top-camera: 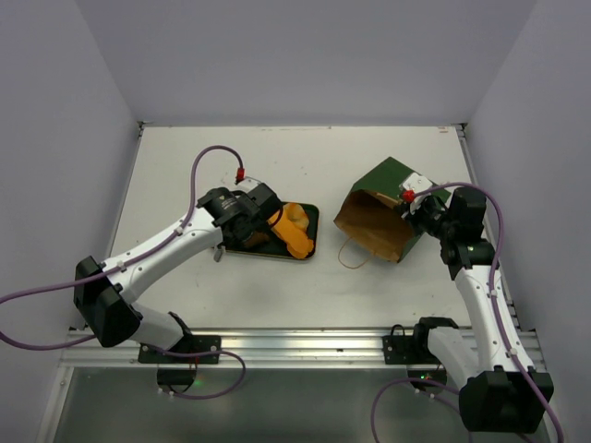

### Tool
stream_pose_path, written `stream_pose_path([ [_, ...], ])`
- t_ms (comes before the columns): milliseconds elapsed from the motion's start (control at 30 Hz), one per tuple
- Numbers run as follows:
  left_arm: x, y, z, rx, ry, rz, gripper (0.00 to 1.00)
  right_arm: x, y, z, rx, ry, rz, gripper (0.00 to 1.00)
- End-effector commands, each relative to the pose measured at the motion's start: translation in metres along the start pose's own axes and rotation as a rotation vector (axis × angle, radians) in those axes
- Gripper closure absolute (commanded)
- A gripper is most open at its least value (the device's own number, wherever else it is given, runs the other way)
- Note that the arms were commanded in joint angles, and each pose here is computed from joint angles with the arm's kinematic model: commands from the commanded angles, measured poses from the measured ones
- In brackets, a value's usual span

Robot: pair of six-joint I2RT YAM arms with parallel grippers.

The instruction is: Take the fake bread out of the paper bag

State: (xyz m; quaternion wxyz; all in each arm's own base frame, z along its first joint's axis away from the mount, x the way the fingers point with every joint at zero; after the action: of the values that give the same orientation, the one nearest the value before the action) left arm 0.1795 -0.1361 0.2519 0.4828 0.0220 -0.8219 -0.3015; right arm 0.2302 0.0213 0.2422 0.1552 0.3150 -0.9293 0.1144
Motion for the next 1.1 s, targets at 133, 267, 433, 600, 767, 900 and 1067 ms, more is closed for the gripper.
stream_pose_path([
  [133,-0.005,-0.002,-0.001,-0.011,0.012,-0.054,0.78,-0.001,-0.002,-0.002,0.011,-0.022,0.012,1.0],
  [267,-0.008,-0.009,-0.001,-0.039,0.027,-0.056,0.75,-0.001,-0.002,-0.002,0.011,-0.02,0.013,1.0],
  [433,-0.011,-0.021,0.0,-0.071,0.041,-0.053,0.72,-0.001,-0.002,-0.003,0.011,-0.023,0.014,1.0],
  [600,-0.004,-0.026,-0.003,-0.068,0.023,-0.018,0.63,-0.001,-0.002,-0.003,0.013,-0.023,0.014,1.0],
  [767,-0.007,-0.028,0.0,-0.075,0.04,-0.02,0.58,0.0,-0.002,-0.003,0.014,-0.026,0.016,1.0],
  [900,-0.007,-0.029,0.002,-0.072,0.042,-0.02,0.52,0.0,-0.002,-0.003,0.014,-0.026,0.016,1.0],
  [1067,-0.005,-0.026,0.001,-0.062,0.029,-0.022,0.5,0.0,-0.002,-0.004,0.015,-0.027,0.016,1.0],
])
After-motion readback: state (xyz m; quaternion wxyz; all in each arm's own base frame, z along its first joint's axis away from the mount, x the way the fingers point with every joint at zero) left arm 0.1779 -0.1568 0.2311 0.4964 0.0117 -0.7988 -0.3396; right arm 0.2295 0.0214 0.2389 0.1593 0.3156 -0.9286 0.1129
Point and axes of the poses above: each gripper's point midway between its finger pads, its own x axis back along the fingers, its own y axis along the line the jaws close on, z = x × y, the point moved 9 cm from there along x, back along the fingers, and after that the axes turned 11 degrees about -x, right-handed, at the moved point
